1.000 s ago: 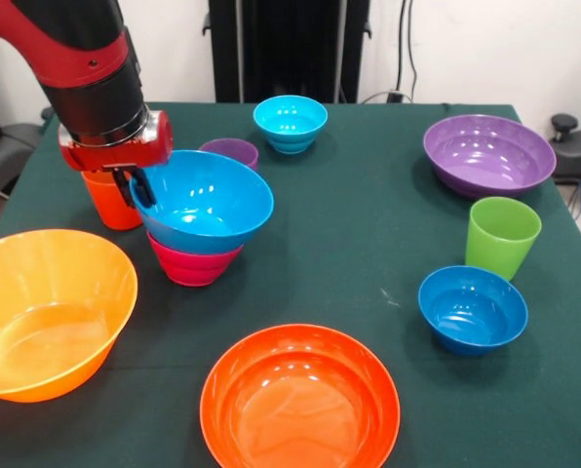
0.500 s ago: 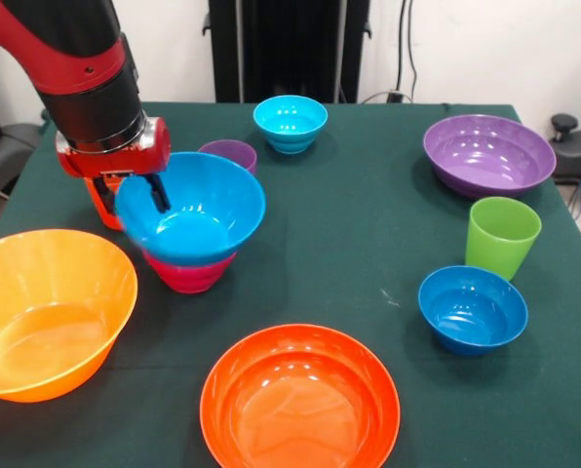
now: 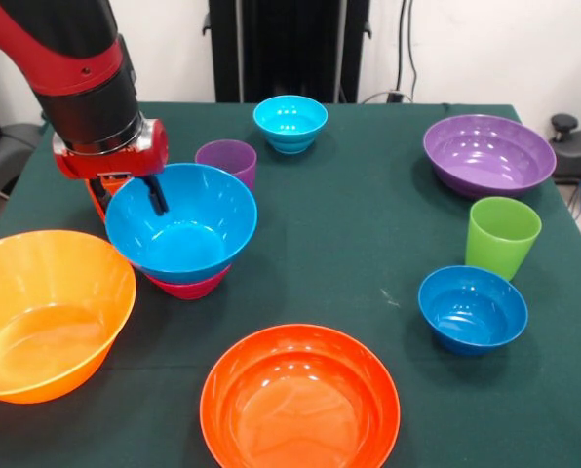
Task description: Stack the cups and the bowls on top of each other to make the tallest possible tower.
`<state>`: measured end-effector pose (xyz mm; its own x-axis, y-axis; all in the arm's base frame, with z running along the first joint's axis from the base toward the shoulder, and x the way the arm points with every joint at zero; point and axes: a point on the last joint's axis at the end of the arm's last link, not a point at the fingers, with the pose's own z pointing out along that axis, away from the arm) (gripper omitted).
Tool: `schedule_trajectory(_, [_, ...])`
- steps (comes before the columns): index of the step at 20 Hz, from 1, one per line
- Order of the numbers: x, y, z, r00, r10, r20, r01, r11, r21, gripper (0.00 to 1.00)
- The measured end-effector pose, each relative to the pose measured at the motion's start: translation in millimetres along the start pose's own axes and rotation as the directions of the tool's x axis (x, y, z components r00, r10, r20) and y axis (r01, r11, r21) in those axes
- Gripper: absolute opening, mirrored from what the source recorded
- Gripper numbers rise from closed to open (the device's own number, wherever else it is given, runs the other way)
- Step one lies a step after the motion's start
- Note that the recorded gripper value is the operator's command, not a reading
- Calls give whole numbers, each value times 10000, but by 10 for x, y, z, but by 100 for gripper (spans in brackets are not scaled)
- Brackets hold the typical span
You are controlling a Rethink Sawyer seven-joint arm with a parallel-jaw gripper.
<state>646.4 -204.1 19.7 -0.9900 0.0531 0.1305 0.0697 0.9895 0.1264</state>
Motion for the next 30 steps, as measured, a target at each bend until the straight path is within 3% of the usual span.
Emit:
schedule_trajectory(16, [-232, 26, -312, 9995, 153, 258, -153, 9999, 16, 100])
schedule_trajectory(19, [-273, 35, -385, 9997, 141, 180, -143, 9998, 113, 100])
schedule_trajectory(23, [-322, 96, -576, 9996, 116, -268, -109, 9996, 266, 100])
schedule_trajectory(30, [-367, 128, -798, 9974, 310, -648, -305, 9995, 87, 100])
